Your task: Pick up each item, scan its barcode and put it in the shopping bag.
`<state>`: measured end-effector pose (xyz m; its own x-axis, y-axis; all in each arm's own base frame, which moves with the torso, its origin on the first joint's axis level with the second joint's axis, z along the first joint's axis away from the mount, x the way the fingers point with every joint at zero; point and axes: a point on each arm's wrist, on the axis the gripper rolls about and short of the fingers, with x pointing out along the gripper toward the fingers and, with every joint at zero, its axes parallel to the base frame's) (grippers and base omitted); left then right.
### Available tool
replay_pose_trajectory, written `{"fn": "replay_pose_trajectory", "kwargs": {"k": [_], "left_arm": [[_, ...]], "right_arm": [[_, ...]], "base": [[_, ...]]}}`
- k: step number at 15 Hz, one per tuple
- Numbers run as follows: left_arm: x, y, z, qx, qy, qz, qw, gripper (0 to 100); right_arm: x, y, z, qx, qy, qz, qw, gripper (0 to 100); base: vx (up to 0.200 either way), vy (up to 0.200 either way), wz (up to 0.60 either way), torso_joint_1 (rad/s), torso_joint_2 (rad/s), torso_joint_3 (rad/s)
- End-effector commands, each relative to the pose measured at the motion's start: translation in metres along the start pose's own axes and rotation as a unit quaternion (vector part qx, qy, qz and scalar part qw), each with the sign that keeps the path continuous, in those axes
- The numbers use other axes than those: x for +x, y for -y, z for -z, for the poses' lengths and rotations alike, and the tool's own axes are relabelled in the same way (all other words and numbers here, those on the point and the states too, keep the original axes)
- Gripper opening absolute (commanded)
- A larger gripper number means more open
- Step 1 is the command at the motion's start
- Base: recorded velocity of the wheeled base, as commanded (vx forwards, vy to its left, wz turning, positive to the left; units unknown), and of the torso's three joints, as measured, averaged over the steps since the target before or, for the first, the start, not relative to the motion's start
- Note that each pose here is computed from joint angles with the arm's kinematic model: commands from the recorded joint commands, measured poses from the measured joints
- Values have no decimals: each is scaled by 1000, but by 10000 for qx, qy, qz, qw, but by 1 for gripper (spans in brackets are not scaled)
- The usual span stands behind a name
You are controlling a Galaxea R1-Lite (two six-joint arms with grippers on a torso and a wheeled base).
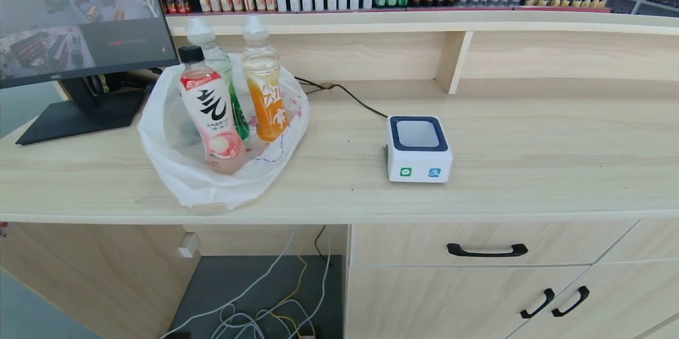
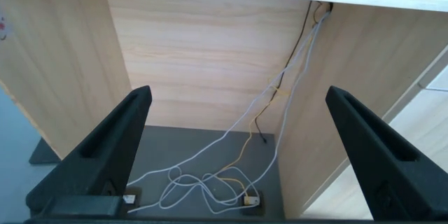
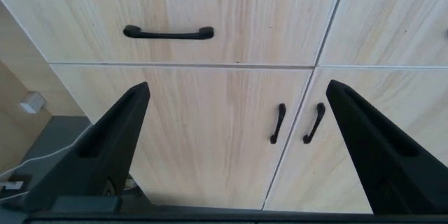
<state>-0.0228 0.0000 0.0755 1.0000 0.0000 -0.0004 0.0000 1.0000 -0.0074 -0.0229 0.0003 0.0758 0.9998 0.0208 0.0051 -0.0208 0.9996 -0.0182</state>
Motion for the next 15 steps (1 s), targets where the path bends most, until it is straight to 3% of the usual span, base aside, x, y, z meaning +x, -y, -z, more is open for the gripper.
{"fn": "replay_pose_trajectory", "kwargs": {"k": [1,2,15], "left_arm": [[0,0,0,-1,2,0,10000,100],[0,0,0,-1,2,0,10000,100],[0,0,0,-1,2,0,10000,100]], "right_arm": [[0,0,0,-2,-2,-3,10000,100],[0,0,0,-9,-2,-3,10000,100],[0,0,0,-2,-2,-3,10000,100]], "base": [[0,-200,0,-2,7,2],[0,-200,0,2,-2,-2],[0,0,0,0,0,0]]}}
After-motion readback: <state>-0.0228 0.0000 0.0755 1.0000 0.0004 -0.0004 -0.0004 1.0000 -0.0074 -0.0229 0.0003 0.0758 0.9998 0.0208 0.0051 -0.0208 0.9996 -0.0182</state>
